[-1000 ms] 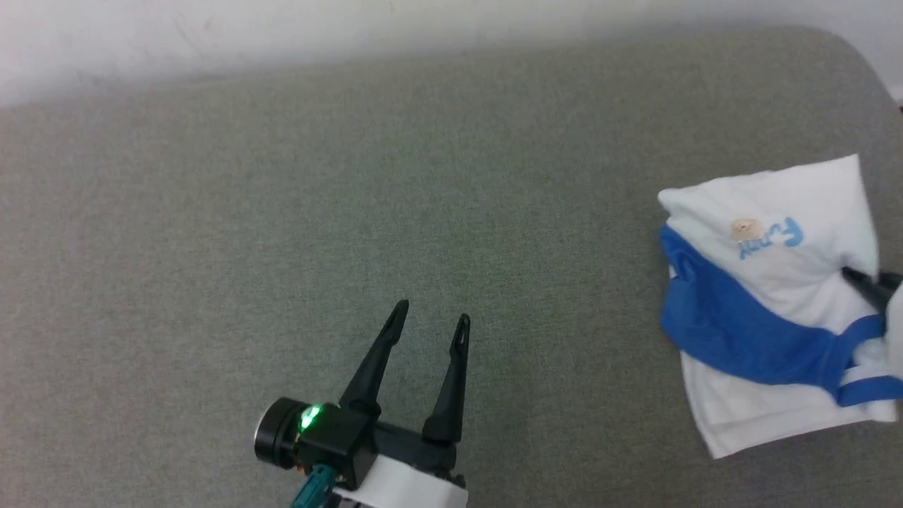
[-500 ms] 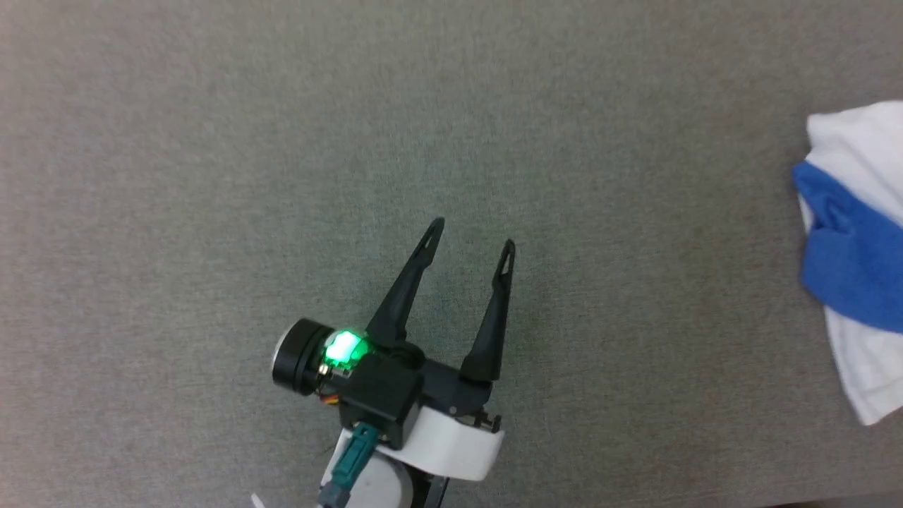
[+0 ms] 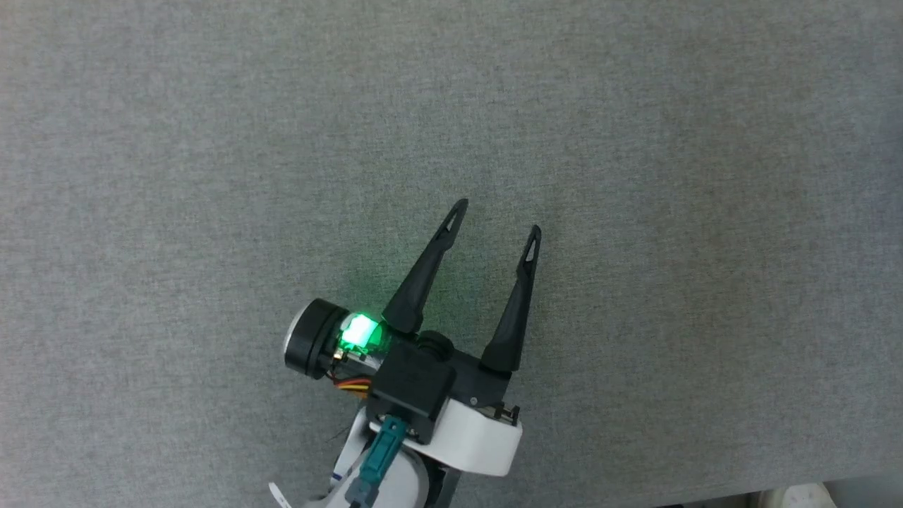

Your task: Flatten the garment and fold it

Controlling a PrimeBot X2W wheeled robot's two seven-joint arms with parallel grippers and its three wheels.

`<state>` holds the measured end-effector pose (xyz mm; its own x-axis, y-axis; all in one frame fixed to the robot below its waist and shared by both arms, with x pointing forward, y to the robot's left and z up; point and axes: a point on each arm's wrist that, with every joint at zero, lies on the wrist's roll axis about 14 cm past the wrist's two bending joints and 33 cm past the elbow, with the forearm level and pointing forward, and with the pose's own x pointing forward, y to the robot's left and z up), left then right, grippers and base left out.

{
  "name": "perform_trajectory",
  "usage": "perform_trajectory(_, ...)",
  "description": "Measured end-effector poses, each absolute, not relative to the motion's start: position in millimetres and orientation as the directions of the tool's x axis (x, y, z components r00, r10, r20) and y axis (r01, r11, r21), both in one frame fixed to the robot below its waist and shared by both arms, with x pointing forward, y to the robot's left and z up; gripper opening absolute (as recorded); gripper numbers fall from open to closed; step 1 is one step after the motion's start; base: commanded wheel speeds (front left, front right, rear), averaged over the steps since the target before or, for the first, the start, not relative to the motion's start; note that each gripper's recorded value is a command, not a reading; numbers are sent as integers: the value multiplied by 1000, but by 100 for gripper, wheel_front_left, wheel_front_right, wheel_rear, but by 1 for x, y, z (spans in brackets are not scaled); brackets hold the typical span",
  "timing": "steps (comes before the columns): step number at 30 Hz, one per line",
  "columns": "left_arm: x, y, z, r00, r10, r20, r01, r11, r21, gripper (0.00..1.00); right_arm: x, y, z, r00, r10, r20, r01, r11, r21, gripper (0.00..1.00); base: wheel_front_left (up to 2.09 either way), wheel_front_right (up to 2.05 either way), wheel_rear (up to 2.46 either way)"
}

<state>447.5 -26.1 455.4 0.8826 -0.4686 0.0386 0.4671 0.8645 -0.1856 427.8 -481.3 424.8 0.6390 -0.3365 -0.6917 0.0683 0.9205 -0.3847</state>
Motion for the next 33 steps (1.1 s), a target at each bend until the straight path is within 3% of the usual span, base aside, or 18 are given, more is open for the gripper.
perform_trajectory(4, 449, -27, 449, 884, -467, 26, 464, 866, -188, 100, 432, -493, 424, 634, -369, -679, 89, 908, -410, 0, 0, 0, 0)
perform_trajectory(5, 450, -27, 449, 884, -467, 28, 464, 866, -187, 100, 432, -494, 423, 633, -373, -678, 89, 905, -416, 28, 0, 0, 0)
perform_trajectory(6, 452, -27, 450, 884, -467, 33, 465, 866, -186, 100, 433, -495, 421, 630, -377, -679, 84, 903, -422, 84, 0, 0, 0)
perform_trajectory(7, 453, -26, 450, 885, -465, 35, 463, 867, -184, 100, 433, -497, 421, 627, -382, -679, 83, 899, -429, 100, 0, 0, 0)
perform_trajectory(22, 450, -12, 484, 907, -403, 123, 420, 889, -183, 100, 427, -502, 445, 676, -393, -624, 119, 893, -433, 100, 0, 0, 0)
perform_trajectory(28, 437, 3, 501, 918, -370, 142, 391, 901, -188, 100, 428, -476, 452, 760, -328, -561, 174, 934, -312, 100, 0, 0, 0)
perform_trajectory(33, 422, 19, 513, 931, -334, 147, 358, 912, -200, 100, 436, -441, 464, 873, -263, -412, 241, 965, -104, 100, 0, 0, 0)
